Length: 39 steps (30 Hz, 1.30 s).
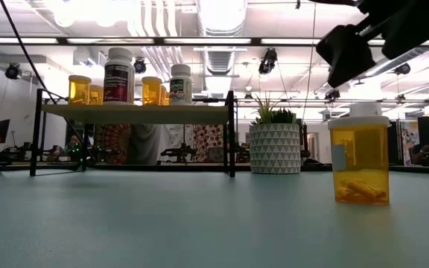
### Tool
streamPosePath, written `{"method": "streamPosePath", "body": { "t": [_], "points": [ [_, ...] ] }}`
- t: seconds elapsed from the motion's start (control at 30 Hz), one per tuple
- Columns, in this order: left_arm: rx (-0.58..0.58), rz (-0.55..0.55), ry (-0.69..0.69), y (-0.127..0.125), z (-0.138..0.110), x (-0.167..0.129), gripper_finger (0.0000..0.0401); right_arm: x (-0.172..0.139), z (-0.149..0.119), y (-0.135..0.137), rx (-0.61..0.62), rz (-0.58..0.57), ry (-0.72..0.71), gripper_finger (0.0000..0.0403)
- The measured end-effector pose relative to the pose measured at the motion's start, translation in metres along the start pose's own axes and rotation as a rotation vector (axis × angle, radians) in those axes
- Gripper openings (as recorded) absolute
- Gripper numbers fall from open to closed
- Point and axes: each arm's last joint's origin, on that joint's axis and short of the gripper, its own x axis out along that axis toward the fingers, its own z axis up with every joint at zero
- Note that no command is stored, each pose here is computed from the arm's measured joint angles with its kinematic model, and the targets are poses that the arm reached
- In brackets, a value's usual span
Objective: Pick and place medicine bottles onto shelf by color
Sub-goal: Put the orange pill bottle on the shelf
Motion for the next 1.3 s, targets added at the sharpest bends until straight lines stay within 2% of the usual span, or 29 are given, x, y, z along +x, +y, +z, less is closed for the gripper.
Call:
{"method": "streamPosePath", "body": {
  "t": [0.2, 0.37, 0.63, 0.8, 0.9, 1.13, 1.3],
  "points": [
    [0.000, 0.000, -0.006, 0.000, 0.002, 0.000, 0.0000, 0.000, -0.001, 0.000, 0.093, -0.001, 0.002, 0.0281],
    [0.000, 0.000, -0.008, 0.000, 0.002, 0.000, 0.0000, 0.000, -0.002, 0.005, 0.123, 0.011, 0.005, 0.0264],
    [0.000, -0.002, -0.015, 0.000, 0.004, 0.000, 0.0000, -0.001, -0.003, 0.012, 0.056, -0.033, -0.010, 0.0249],
    [0.003, 0.001, -0.029, 0.000, 0.008, -0.003, 0.0000, -0.001, -0.003, 0.011, 0.052, -0.043, -0.012, 0.0257],
    [0.004, 0.002, -0.033, 0.000, 0.010, -0.004, 0.0000, 0.004, -0.003, 0.010, 0.047, -0.100, -0.022, 0.0268],
    [0.006, 0.005, -0.048, 0.001, 0.014, -0.007, 0.0000, 0.031, -0.010, 0.012, 0.072, -0.080, 0.024, 0.0291],
    [0.008, 0.007, -0.056, 0.001, 0.016, -0.008, 0.0000, 0.047, -0.017, 0.012, 0.088, -0.093, 0.073, 0.0290]
  ]
}}
